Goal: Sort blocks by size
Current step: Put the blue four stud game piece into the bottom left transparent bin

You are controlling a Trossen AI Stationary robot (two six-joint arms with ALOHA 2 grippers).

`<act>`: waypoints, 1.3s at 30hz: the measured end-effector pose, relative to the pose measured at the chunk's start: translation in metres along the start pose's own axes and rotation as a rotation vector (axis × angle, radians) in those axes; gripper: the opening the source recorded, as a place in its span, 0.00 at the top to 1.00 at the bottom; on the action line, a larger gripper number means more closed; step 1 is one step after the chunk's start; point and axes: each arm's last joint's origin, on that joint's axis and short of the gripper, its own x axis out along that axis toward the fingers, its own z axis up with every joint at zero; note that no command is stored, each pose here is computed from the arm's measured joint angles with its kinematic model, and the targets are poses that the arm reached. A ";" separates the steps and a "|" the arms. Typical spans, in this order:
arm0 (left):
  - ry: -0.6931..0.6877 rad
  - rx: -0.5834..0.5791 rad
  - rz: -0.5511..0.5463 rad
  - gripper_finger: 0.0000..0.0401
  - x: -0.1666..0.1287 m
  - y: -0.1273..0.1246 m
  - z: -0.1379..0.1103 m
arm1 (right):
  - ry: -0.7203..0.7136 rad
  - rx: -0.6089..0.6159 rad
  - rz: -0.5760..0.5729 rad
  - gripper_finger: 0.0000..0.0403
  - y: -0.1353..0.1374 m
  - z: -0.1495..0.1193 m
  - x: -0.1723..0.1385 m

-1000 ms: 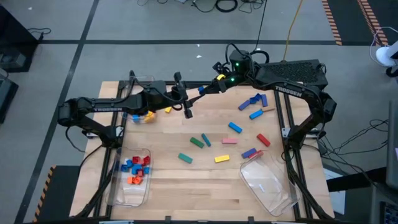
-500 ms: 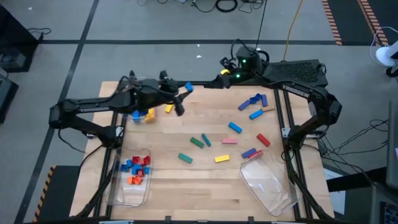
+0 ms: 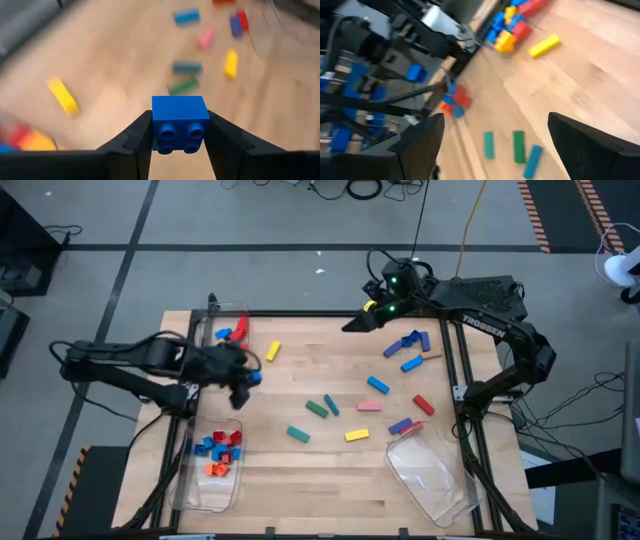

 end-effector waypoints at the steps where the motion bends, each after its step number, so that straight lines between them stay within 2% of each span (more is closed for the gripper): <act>1: 0.044 -0.030 -0.024 0.63 -0.003 -0.001 -0.005 | 0.004 0.002 -0.022 0.15 -0.001 -0.001 0.000; 4: 0.224 -0.092 -0.059 0.63 -0.008 -0.004 -0.023 | 0.009 0.016 -0.083 0.15 -0.005 -0.004 0.000; 8: 0.421 -0.109 -0.028 0.63 -0.007 -0.009 -0.047 | 0.022 0.061 -0.213 0.15 -0.012 -0.010 -0.002; 13: 0.518 -0.074 -0.007 0.63 0.001 -0.017 -0.065 | 0.088 0.115 -0.433 0.15 -0.023 -0.024 -0.006; 17: 0.584 -0.036 0.006 0.63 0.009 -0.017 -0.080 | 0.116 0.128 -0.545 0.15 -0.024 -0.031 -0.006; 23: 0.731 -0.017 0.008 0.63 0.029 -0.014 -0.111 | 0.099 0.133 -0.615 0.15 -0.019 -0.037 -0.001; 27: 0.758 -0.058 0.029 0.61 0.036 -0.012 -0.120 | 0.075 0.166 -0.672 0.15 -0.018 -0.039 0.006; 32: 0.779 -0.048 0.054 0.51 0.037 -0.009 -0.127 | 0.117 0.208 -0.724 0.15 -0.027 -0.044 0.028; 39: 0.791 -0.056 0.066 0.35 0.037 -0.010 -0.131 | 0.188 0.215 -0.742 0.15 -0.033 -0.055 0.067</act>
